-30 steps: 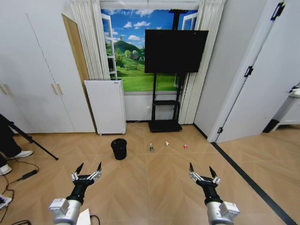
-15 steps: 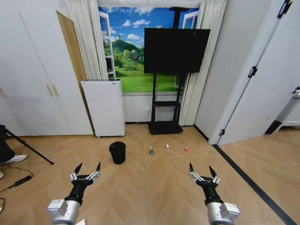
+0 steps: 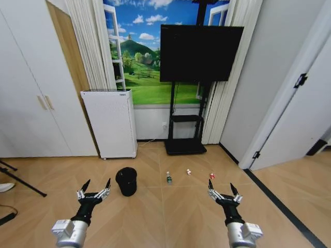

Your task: Pick up the trash bin and place the garbage on the floor into it.

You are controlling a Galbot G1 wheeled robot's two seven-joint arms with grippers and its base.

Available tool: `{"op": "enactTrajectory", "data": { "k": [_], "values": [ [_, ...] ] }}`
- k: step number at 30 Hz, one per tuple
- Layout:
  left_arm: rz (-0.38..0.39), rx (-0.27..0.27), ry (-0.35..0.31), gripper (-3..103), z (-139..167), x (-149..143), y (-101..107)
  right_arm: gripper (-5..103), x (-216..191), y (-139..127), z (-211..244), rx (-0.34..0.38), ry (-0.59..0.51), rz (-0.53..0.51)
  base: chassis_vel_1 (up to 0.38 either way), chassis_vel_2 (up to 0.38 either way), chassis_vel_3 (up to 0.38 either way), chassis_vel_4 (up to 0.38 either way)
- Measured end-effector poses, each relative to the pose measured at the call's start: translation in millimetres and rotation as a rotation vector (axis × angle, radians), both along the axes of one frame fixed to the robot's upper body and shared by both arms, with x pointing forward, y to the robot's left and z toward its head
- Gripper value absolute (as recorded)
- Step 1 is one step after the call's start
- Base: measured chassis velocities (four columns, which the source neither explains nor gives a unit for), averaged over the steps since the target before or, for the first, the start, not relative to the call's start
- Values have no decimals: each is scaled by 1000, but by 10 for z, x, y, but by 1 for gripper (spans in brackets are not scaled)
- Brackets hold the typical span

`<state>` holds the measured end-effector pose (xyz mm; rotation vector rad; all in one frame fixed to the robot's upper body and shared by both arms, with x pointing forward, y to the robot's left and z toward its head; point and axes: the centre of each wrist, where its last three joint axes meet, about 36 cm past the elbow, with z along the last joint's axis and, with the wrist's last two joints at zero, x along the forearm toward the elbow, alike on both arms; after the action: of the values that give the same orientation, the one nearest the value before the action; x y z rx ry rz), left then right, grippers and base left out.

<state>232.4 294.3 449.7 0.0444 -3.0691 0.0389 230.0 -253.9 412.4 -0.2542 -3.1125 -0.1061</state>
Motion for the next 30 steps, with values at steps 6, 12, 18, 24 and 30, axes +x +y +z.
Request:
{"op": "enactTrajectory", "data": {
  "k": [6,12,18,24,30],
  "values": [
    [0,-1,0,98,-2,1,-3,100,8,9,-18,5,3,-1,-358,364,363,-353],
    [3,0,2,98,-5,-6,-1,100,18,10,-40,5,5,3,-362,322,360,-333],
    [4,1,4,98,-6,-12,-1,100,25,7,-58,2,0,7,-406,281,433,-278],
    [4,0,5,98,-10,-17,-6,100,44,-6,-94,-22,-25,19,-469,236,477,-237],
    [6,1,8,98,-18,-21,3,100,49,-8,-125,-43,-40,26,-320,289,310,-286]
  ]
}}
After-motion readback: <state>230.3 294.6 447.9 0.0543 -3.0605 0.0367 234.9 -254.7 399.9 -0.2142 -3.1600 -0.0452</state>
